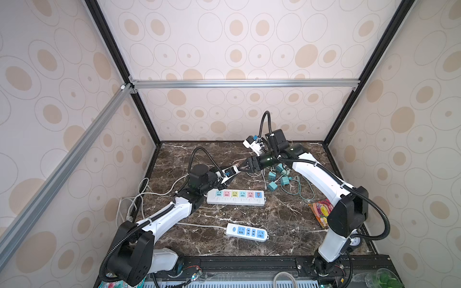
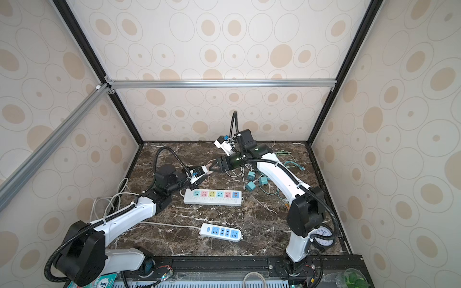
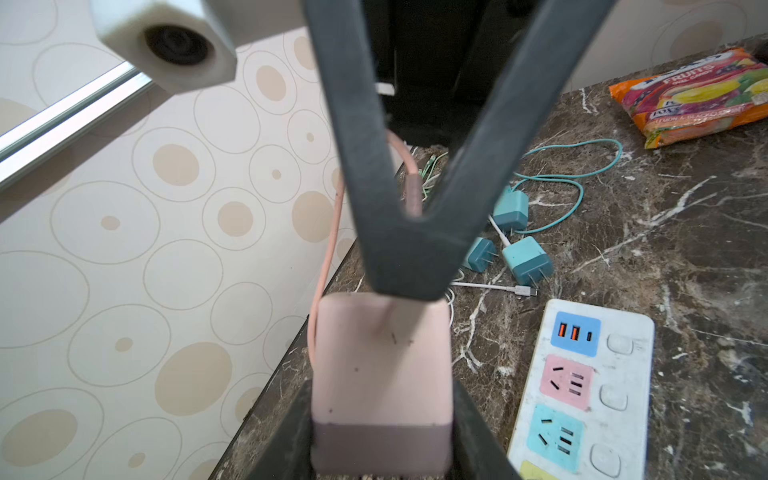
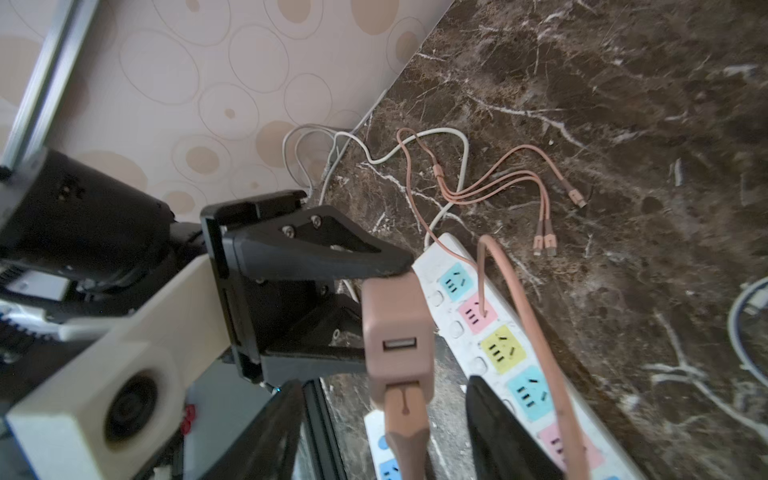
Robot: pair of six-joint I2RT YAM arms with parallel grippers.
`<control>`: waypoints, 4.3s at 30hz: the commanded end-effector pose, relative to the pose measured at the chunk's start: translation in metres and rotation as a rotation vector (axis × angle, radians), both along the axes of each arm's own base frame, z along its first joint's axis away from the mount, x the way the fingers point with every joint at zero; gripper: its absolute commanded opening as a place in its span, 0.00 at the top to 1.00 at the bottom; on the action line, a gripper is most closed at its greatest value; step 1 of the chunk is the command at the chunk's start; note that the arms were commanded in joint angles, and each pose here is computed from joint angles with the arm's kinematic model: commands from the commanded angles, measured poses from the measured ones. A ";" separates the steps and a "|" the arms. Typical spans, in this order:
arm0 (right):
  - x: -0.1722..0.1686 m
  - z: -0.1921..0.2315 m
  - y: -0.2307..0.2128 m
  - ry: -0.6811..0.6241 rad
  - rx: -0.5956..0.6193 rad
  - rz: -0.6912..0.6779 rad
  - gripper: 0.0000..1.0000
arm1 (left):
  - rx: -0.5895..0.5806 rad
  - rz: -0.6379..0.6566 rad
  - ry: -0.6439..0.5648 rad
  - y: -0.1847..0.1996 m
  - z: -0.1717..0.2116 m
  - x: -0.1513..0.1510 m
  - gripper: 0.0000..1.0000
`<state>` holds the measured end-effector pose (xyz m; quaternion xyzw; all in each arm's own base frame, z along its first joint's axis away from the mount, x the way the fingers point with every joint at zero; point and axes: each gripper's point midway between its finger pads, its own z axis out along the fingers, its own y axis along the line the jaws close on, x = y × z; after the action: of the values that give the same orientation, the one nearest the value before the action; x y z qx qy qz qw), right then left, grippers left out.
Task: Insert the plug
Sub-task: 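Grasp the pink charger with the right gripper from the left gripper, then open the left gripper and draw it back while the right gripper holds the charger, then carry the pink charger with the right gripper over the farther power strip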
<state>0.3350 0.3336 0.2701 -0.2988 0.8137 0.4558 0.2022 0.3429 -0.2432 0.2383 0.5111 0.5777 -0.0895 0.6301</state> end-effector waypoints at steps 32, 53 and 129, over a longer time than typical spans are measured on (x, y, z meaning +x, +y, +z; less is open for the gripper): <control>0.004 -0.017 0.006 -0.089 -0.060 0.027 1.00 | -0.080 0.129 -0.081 0.020 0.013 0.003 0.40; 0.023 -0.017 0.005 -0.194 -0.093 -0.011 1.00 | -0.659 0.938 0.572 0.137 -0.057 0.036 0.02; -0.011 -0.171 0.111 -0.723 -1.010 0.639 1.00 | -1.071 1.138 0.512 0.333 0.004 0.063 1.00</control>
<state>0.3249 0.4498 0.1093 -0.7001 0.6923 -0.0498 0.1675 0.4045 0.0909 0.2440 -0.2698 0.7515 -0.1281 0.5882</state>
